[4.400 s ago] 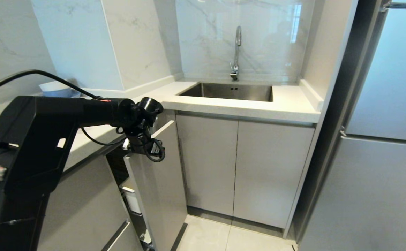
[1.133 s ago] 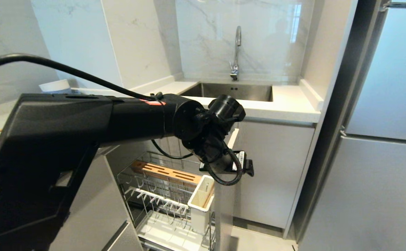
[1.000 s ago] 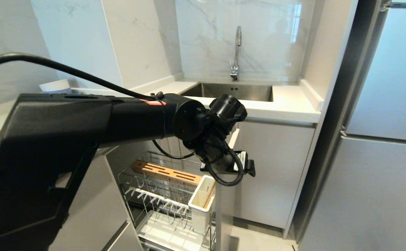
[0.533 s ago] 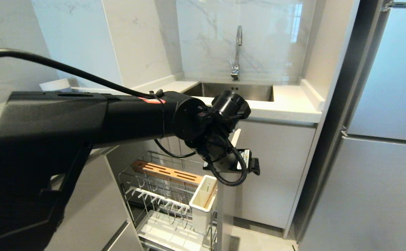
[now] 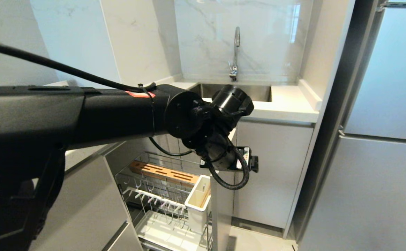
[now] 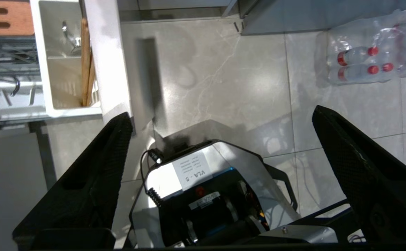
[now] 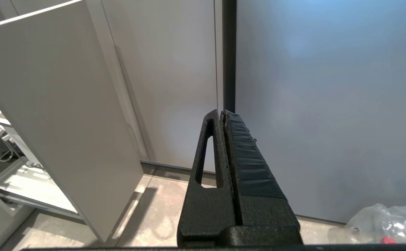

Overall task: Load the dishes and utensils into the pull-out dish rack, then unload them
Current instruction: Open the cupboard, then pick up the bowl and place it in the cupboard

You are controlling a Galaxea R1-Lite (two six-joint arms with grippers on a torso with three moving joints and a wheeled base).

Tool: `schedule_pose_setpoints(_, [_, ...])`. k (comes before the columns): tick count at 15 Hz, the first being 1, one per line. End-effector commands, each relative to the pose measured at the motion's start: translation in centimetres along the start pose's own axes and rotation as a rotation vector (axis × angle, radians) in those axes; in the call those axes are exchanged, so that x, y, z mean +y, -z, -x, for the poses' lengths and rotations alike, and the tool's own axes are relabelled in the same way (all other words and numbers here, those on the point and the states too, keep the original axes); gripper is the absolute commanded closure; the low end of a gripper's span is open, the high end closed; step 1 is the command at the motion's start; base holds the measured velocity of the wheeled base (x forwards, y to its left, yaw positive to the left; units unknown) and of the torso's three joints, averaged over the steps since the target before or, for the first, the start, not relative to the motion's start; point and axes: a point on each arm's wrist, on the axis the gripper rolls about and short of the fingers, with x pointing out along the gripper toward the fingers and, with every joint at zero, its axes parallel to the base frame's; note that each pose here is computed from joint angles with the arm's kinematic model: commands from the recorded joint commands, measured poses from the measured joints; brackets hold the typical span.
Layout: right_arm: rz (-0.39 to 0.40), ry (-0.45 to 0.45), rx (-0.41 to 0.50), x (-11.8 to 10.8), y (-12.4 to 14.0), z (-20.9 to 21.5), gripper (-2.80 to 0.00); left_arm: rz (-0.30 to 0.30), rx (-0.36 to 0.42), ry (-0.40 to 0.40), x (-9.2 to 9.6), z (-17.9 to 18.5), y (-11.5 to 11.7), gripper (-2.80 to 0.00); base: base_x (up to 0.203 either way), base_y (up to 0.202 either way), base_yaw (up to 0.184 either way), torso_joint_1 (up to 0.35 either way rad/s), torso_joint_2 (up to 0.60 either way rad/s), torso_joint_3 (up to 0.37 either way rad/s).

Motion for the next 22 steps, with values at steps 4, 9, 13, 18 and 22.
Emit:
schedule_pose_setpoints(4, [-0.001, 0.001, 0.001, 0.0, 0.0, 0.0, 0.00, 0.032, -0.076, 0.002, 1.1, 4.5, -0.4, 0.00, 0.000, 0.000, 0.000, 0.000, 0.00, 0.000])
schedule_pose_setpoints(9, [-0.001, 0.001, 0.001, 0.0, 0.0, 0.0, 0.00, 0.059, -0.220, -0.024, 2.7, 11.8, 0.2, 0.00, 0.000, 0.000, 0.000, 0.000, 0.00, 0.000])
schedule_pose_setpoints(13, [-0.001, 0.001, 0.001, 0.0, 0.0, 0.0, 0.00, 0.117, -0.331, -0.080, 5.4, 18.0, 2.7, 0.00, 0.000, 0.000, 0.000, 0.000, 0.00, 0.000])
schedule_pose_setpoints(18, [-0.001, 0.001, 0.001, 0.0, 0.0, 0.0, 0.00, 0.278, -0.548, -0.253, 12.5, 27.2, 7.9, 0.00, 0.000, 0.000, 0.000, 0.000, 0.00, 0.000])
schedule_pose_setpoints(22, [0.000, 0.001, 0.001, 0.0, 0.0, 0.0, 0.00, 0.354, -0.702, -0.510, 15.3, 33.0, 14.9, 0.00, 0.000, 0.000, 0.000, 0.000, 0.00, 0.000])
